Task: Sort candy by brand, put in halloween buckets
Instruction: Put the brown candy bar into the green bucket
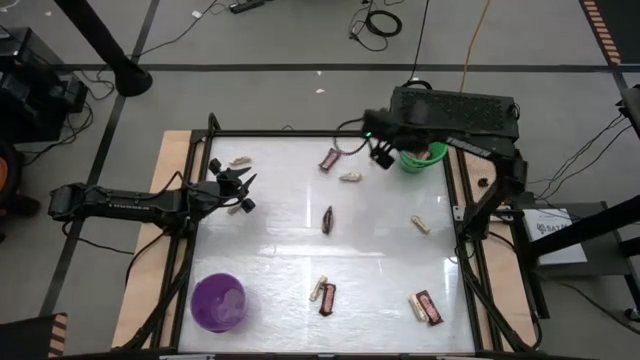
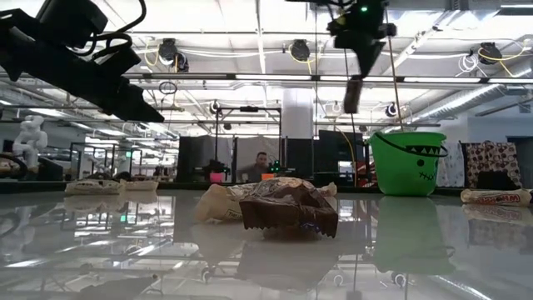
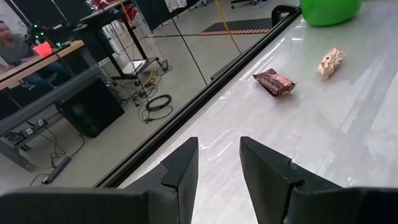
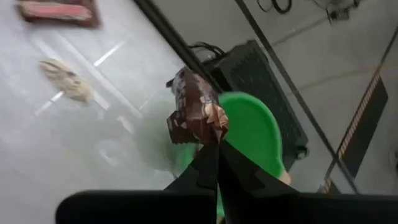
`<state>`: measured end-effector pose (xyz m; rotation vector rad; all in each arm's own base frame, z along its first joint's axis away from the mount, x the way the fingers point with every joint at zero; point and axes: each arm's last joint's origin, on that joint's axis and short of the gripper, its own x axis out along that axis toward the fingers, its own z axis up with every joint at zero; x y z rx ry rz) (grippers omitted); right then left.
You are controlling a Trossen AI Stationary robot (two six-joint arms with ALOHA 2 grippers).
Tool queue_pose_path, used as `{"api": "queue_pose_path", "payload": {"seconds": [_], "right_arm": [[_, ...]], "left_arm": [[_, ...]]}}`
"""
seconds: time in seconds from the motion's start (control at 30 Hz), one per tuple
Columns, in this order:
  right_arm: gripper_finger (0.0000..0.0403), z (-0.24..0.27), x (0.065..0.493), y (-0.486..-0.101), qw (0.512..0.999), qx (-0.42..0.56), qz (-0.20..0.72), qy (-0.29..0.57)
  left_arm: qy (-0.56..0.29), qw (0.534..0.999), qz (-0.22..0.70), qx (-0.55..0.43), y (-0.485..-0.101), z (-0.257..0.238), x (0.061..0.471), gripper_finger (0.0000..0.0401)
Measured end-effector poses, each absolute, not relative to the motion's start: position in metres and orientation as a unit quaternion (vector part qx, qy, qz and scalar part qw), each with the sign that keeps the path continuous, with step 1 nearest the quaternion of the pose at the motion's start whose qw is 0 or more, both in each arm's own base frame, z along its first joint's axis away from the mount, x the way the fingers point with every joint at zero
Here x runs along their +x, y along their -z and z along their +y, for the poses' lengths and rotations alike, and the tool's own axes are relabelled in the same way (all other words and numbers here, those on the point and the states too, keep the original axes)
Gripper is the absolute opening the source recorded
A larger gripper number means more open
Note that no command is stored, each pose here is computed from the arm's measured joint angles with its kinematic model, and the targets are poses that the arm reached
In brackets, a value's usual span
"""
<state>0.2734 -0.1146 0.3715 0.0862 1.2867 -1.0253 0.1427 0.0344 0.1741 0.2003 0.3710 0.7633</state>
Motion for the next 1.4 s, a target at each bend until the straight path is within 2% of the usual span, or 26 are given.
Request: {"api": "queue_pose_path", "payload": {"seconds": [0.17, 0.33, 0.6, 0.97, 1.1, 1.3, 1.4], "right_arm": [[0.0000, -0.128, 0.238, -0.370, 0.652, 0.073, 0.567, 0.498], [0.0000, -0.139, 0.206, -0.351, 0.609, 0.106, 0.580, 0.531], [0.0003, -0.143, 0.196, -0.315, 0.596, 0.109, 0.595, 0.528], [0.0082, -0.141, 0.196, -0.313, 0.596, 0.110, 0.597, 0.525], [0.0107, -0.136, 0.200, -0.311, 0.614, 0.175, 0.601, 0.481], [0.0120, -0.107, 0.217, -0.308, 0.619, 0.393, 0.590, 0.336], [0.0121, -0.076, 0.229, -0.309, 0.613, 0.422, 0.605, 0.285]], "left_arm": [[-0.369, 0.906, 0.182, 0.098, -0.174, 0.034, 0.143, 0.0128], [-0.369, 0.906, 0.184, 0.098, -0.173, 0.034, 0.142, 0.0128], [-0.369, 0.906, 0.183, 0.098, -0.174, 0.034, 0.143, 0.0128], [-0.369, 0.906, 0.182, 0.098, -0.174, 0.034, 0.143, 0.0128], [-0.369, 0.906, 0.182, 0.098, -0.174, 0.034, 0.143, 0.0128], [-0.369, 0.906, 0.182, 0.097, -0.174, 0.034, 0.143, 0.0128], [-0.370, 0.906, 0.182, 0.097, -0.174, 0.034, 0.143, 0.0128]]}}
